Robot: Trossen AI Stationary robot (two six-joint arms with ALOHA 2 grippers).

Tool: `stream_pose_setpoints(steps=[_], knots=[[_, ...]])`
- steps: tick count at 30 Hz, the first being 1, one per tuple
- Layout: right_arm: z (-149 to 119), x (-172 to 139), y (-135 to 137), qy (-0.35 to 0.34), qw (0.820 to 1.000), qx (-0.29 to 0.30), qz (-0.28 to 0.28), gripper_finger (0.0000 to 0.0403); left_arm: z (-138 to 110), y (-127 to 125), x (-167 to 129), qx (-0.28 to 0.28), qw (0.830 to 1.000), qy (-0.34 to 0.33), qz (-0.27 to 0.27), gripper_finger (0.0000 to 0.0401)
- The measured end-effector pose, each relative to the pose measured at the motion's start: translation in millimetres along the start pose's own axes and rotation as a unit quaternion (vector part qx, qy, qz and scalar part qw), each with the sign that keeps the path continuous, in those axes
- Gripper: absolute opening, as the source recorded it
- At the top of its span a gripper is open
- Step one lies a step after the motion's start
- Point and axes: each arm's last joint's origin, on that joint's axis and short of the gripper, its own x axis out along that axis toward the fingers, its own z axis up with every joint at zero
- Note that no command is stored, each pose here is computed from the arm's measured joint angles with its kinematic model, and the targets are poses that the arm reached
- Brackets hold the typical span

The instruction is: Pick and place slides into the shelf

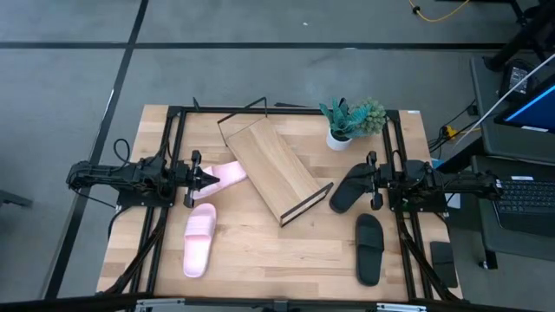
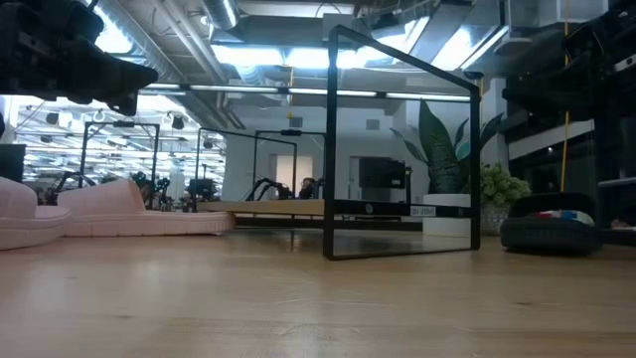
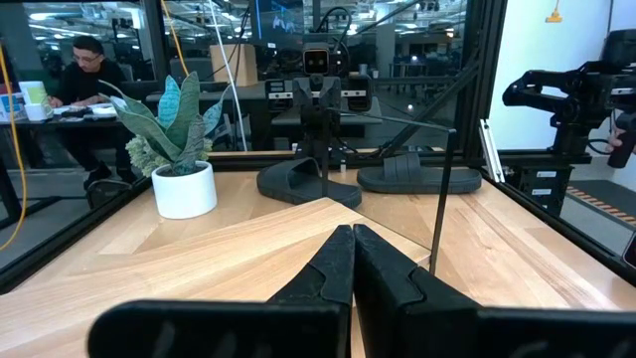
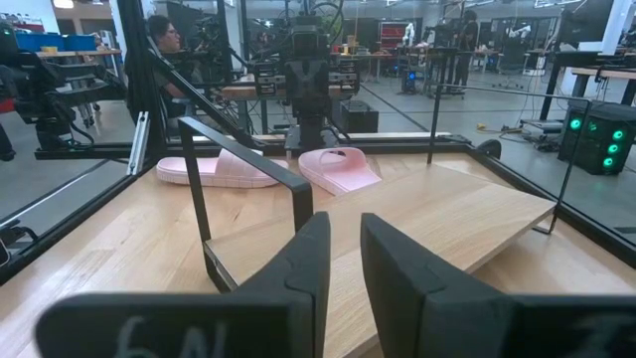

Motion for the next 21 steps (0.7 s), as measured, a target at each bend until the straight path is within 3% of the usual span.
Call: stream_pose_setpoints(steps=[21], knots=[[0.7, 0.0, 0.0, -0.004, 1.0, 0.002, 0.0, 0.0063, 0.2, 0.0, 0.0, 0.0, 1.0, 0.0, 0.0, 0.0]])
